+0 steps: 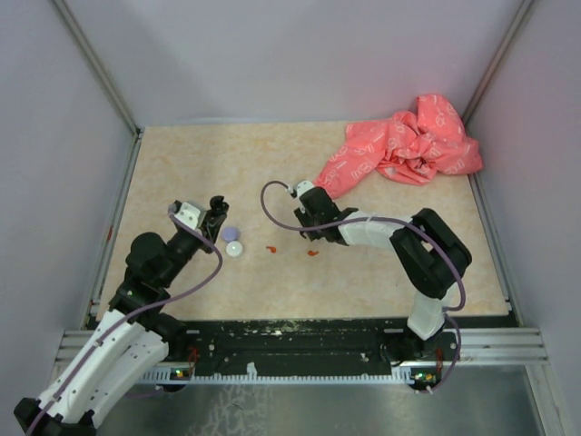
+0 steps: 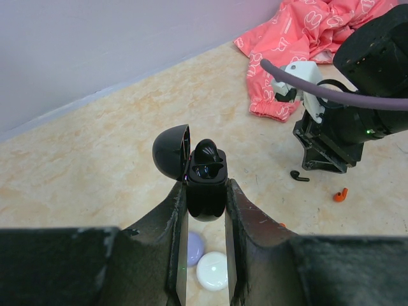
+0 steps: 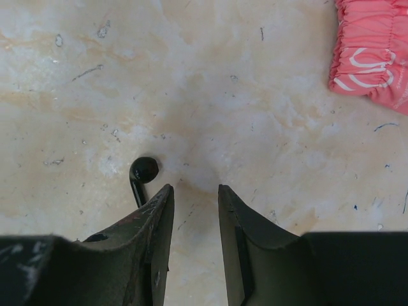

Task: Insert the wireless bluetooth earbuds into the charging case
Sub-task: Pick up the earbud from the center of the board.

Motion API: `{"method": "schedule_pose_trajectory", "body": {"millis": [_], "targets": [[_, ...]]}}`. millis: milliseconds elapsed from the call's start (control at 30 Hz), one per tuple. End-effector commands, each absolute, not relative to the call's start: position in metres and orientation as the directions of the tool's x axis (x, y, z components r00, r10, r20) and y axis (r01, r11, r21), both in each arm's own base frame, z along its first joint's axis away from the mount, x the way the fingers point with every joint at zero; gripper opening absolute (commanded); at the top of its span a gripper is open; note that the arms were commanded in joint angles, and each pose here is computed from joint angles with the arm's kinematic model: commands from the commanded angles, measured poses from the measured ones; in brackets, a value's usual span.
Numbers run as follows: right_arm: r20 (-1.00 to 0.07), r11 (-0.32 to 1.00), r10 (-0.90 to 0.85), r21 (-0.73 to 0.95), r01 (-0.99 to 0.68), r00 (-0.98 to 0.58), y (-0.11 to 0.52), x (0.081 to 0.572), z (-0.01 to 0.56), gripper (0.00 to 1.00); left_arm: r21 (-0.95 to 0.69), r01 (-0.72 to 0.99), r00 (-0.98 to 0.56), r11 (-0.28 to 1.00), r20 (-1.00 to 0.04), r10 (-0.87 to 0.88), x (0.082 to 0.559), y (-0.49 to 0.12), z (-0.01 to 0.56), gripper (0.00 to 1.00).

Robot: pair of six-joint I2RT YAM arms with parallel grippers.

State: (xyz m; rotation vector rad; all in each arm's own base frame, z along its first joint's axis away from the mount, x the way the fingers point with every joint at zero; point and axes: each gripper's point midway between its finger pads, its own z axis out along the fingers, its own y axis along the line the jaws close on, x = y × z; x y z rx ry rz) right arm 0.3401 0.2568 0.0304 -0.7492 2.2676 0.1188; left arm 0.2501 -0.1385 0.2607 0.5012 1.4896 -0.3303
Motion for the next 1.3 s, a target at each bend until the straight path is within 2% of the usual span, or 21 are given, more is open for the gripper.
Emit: {"method": "schedule_pose_trajectory", "body": {"millis": [0, 167, 400, 833, 1267], "targets": [[-0.755, 0.84, -0.369, -0.022, -0.542, -0.542, 0.279, 0.346, 0.084, 0.34, 0.099, 0.513, 0.086, 0.852, -0.994, 0.065, 0.25, -0.14, 0.267, 0.0], [-0.742, 0.853, -0.277, 0.102, -0.511, -0.611, 0.295, 0.337, 0.087, 0.35, 0.093, 0.519, 0.081, 0.849, -0.995, 0.06, 0.251, -0.141, 0.267, 0.0], [-0.697, 0.873, -0.263, 0.124, -0.472, -0.668, 0.307, 0.337, 0.072, 0.35, 0.087, 0.525, 0.08, 0.847, -0.995, 0.053, 0.25, -0.141, 0.266, 0.0], [-0.64, 0.884, -0.304, 0.087, -0.459, -0.706, 0.309, 0.334, 0.049, 0.35, 0.077, 0.53, 0.072, 0.845, -0.996, 0.046, 0.251, -0.142, 0.265, 0.0], [-0.627, 0.885, -0.348, 0.026, -0.466, -0.697, 0.313, 0.338, 0.034, 0.34, 0.073, 0.529, 0.069, 0.845, -0.997, 0.043, 0.251, -0.141, 0.265, 0.0]]}}
